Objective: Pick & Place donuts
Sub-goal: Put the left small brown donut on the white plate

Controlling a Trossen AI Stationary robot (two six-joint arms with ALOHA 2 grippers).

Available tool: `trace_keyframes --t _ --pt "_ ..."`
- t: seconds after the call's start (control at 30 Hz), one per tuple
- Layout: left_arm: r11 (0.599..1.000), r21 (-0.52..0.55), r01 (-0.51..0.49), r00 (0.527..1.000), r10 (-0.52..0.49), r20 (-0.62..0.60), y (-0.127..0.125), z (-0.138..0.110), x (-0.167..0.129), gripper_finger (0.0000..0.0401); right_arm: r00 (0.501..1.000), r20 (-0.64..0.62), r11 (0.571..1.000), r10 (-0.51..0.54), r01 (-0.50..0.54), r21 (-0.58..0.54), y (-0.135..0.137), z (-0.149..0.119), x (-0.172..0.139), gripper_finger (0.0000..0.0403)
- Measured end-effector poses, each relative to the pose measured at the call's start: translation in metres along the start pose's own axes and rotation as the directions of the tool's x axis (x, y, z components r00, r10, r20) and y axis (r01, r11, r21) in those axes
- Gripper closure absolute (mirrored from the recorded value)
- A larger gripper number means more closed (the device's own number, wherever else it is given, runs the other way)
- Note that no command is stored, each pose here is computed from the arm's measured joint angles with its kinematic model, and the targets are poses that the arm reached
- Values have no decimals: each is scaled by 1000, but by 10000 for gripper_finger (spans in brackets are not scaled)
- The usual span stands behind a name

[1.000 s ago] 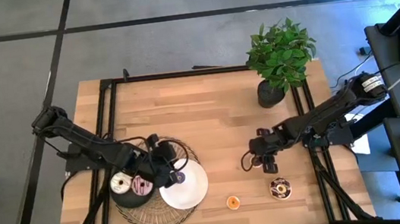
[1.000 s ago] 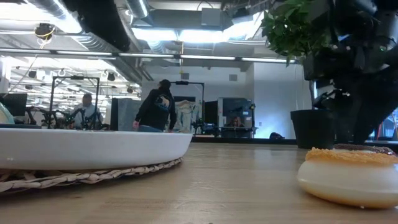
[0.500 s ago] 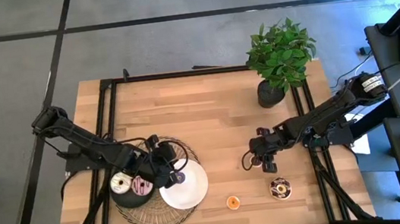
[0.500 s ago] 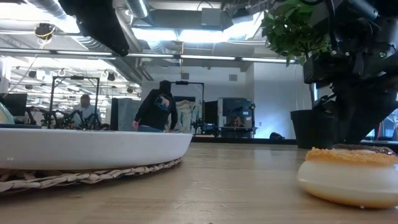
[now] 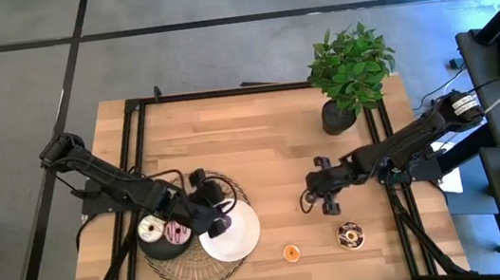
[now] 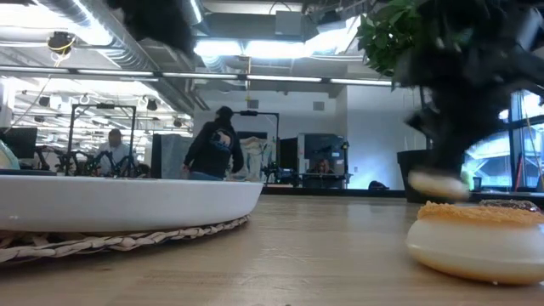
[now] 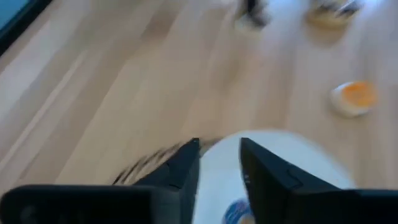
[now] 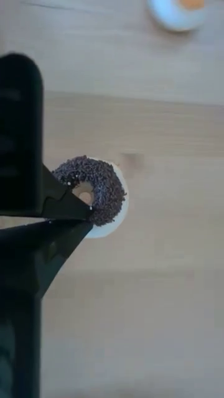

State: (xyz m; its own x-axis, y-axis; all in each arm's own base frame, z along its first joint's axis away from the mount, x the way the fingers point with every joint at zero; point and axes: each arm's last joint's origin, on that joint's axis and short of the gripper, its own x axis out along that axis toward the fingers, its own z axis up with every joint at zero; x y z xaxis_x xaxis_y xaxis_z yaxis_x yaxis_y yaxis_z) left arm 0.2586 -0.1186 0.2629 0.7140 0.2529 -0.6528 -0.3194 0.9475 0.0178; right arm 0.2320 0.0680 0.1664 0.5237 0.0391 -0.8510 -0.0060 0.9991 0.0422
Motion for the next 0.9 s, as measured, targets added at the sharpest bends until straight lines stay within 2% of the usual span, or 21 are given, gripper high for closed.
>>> trace_keyframes --t 0.13,0.27,0.37,0.47,0.57,0.7,0.9 --pt "997 71 35 991 -43 127 -7 13 -1 290 979 166 987 -115 131 -91 3 35 -16 396" --pt "989 143 25 977 -55 205 -9 21 -2 294 912 344 951 -225 283 -126 5 65 -33 396" --pt "994 94 -57 969 33 246 -4 26 3 298 847 459 925 -269 360 -121 6 83 -44 396" --pt "989 32 -148 953 134 270 1 29 15 303 795 547 920 -263 377 -106 5 94 -50 396" --pt "987 -15 -163 943 160 290 1 33 30 308 765 586 917 -269 389 -87 1 100 -52 396" --pt "987 -62 -149 938 161 307 0 37 52 310 751 596 916 -285 396 -61 -5 102 -53 396" --pt "978 2 -211 930 200 308 5 37 72 311 752 590 915 -293 400 -55 -8 102 -52 396"
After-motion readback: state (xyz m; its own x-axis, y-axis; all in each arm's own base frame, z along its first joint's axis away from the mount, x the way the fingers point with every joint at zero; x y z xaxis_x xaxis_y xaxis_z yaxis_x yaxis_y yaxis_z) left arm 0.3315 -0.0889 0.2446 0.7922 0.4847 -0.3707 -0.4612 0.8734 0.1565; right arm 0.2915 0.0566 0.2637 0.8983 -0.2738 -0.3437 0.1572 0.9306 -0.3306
